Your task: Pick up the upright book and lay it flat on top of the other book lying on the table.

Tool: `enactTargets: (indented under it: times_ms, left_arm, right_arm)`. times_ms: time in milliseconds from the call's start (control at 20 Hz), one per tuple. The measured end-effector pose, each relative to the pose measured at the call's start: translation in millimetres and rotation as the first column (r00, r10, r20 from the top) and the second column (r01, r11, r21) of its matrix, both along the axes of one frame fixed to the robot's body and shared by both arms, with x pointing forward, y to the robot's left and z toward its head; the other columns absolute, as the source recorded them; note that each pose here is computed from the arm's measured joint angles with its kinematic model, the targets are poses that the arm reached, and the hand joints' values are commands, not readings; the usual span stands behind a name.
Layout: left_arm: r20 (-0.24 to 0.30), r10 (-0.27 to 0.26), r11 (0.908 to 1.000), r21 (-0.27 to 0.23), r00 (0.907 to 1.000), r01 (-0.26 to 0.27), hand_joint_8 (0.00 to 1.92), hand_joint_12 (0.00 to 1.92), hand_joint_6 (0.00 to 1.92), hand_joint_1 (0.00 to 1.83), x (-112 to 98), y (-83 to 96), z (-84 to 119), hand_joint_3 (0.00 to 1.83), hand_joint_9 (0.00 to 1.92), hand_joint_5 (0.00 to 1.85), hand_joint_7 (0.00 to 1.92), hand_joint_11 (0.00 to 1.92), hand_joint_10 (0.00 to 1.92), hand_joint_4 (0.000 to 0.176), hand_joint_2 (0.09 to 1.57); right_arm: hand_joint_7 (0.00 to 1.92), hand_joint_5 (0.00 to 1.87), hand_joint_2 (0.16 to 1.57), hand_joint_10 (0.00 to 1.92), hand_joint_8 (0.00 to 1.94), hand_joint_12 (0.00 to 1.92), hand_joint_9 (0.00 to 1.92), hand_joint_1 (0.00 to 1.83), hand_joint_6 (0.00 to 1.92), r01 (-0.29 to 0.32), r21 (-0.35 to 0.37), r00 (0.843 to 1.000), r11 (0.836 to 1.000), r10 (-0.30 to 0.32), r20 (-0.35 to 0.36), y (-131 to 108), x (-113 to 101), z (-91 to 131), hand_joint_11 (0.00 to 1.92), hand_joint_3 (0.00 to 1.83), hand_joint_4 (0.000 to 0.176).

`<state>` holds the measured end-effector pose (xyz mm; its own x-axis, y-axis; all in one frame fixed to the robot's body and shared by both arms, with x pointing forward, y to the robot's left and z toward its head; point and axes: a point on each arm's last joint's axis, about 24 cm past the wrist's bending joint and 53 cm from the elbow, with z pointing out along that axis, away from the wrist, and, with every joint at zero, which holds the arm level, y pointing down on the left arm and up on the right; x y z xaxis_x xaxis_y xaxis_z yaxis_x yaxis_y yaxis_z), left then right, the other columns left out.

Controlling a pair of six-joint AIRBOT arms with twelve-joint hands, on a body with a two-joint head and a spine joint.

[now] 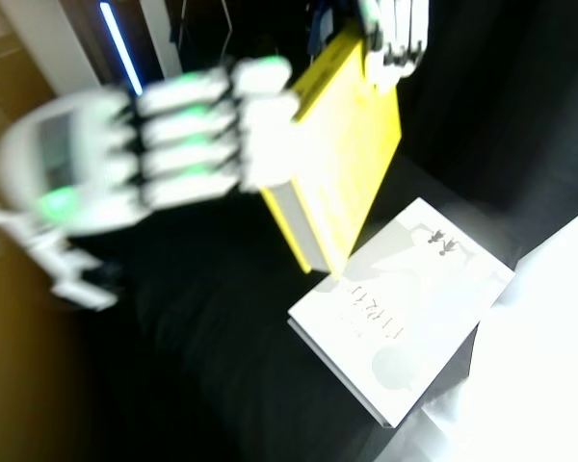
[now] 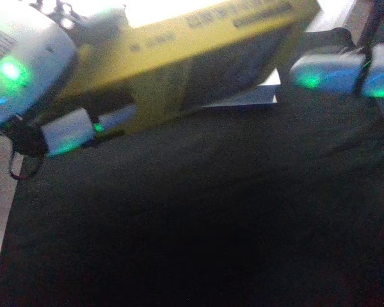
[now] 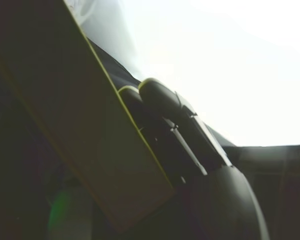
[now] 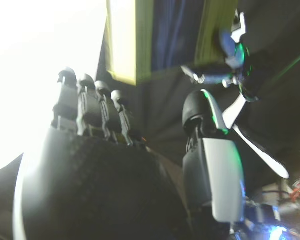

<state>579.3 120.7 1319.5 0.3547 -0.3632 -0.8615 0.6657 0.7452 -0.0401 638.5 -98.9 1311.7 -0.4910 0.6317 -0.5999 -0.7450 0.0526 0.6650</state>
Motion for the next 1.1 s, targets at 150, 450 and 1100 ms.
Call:
enactTargets:
  times_ms: [150,450,1100]
  left_arm:
    - [0.023,-0.024,0.9997,-0.002,0.9995,0.024,0.87,1.58,1.31,1.03,0.0,-9.8,6.4,0.00,1.30,0.77,1.24,1.19,1.18,0.000,1.23]
    - [0.079,-0.047,0.9988,-0.007,0.9957,0.048,0.82,1.38,1.33,1.08,-12.2,-14.2,15.4,0.00,1.28,0.74,1.16,1.19,1.01,0.000,1.25]
    - [0.028,0.092,0.9907,-0.103,0.9954,-0.089,0.00,0.00,0.00,0.72,-5.9,41.3,8.0,0.00,0.00,0.00,0.00,0.00,0.00,0.175,0.99]
  right_arm:
    - [0.00,0.00,1.13,0.00,0.00,0.00,0.00,0.94,0.00,0.014,-0.032,1.000,0.999,-0.014,-0.012,5.6,8.8,-6.2,0.00,0.00,0.071]
    - [1.30,0.72,1.24,1.58,1.51,1.84,1.51,1.12,1.33,0.039,-0.061,0.998,0.997,-0.042,-0.049,7.0,22.8,-18.2,1.45,0.01,0.000]
    - [1.47,0.69,1.27,1.92,1.94,1.92,1.72,1.09,1.43,0.095,-0.073,0.995,0.993,-0.097,-0.026,-9.9,31.8,-2.1,1.76,0.00,0.000]
